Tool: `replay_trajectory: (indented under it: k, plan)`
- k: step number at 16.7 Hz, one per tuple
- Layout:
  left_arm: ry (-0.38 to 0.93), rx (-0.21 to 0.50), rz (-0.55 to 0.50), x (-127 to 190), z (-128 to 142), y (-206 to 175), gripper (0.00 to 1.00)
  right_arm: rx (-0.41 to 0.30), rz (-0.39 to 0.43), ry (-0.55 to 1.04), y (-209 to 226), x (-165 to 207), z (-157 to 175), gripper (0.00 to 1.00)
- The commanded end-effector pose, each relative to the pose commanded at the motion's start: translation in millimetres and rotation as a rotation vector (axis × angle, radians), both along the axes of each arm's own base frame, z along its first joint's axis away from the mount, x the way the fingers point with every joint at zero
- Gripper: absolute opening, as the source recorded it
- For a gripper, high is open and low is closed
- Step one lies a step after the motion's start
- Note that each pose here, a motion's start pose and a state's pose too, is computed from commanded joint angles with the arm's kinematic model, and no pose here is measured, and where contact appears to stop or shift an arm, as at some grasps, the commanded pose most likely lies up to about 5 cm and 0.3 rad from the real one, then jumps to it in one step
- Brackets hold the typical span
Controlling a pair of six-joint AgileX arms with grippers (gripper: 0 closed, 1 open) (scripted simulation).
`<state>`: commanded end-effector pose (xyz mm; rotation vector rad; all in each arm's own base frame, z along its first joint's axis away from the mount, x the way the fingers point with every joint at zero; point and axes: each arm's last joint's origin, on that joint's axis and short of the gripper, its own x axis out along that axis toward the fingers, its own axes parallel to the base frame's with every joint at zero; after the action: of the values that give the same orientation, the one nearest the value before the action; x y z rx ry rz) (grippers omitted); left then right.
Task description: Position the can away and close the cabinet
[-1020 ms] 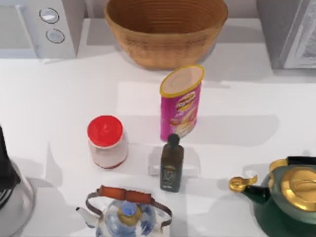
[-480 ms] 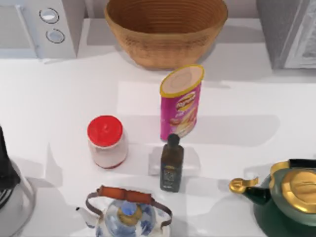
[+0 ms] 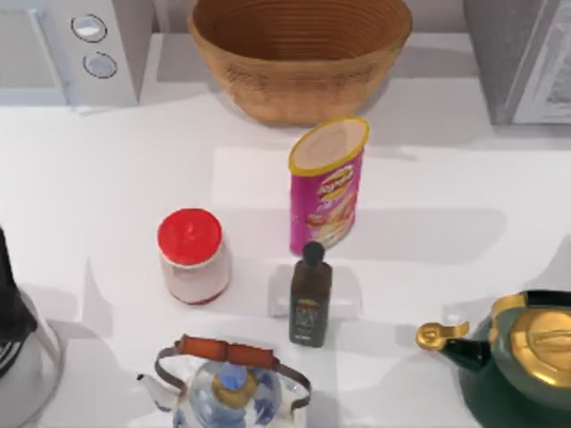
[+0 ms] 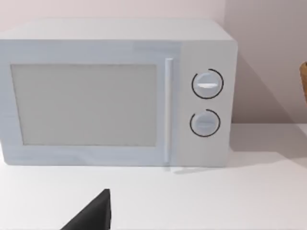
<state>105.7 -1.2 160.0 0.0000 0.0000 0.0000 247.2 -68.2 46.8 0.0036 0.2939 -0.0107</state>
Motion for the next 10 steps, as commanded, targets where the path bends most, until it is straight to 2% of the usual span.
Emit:
replay_trajectory:
  k: [4,10]
  plan:
    - [0.0,0.0,0.0,0.0,0.0,0.0,1.0,0.0,0.0,0.0,0.1,0.5,-0.3,1.0]
    - [0.0,0.0,0.0,0.0,0.0,0.0,1.0,0.0,0.0,0.0,0.1,0.5,-0.3,0.55]
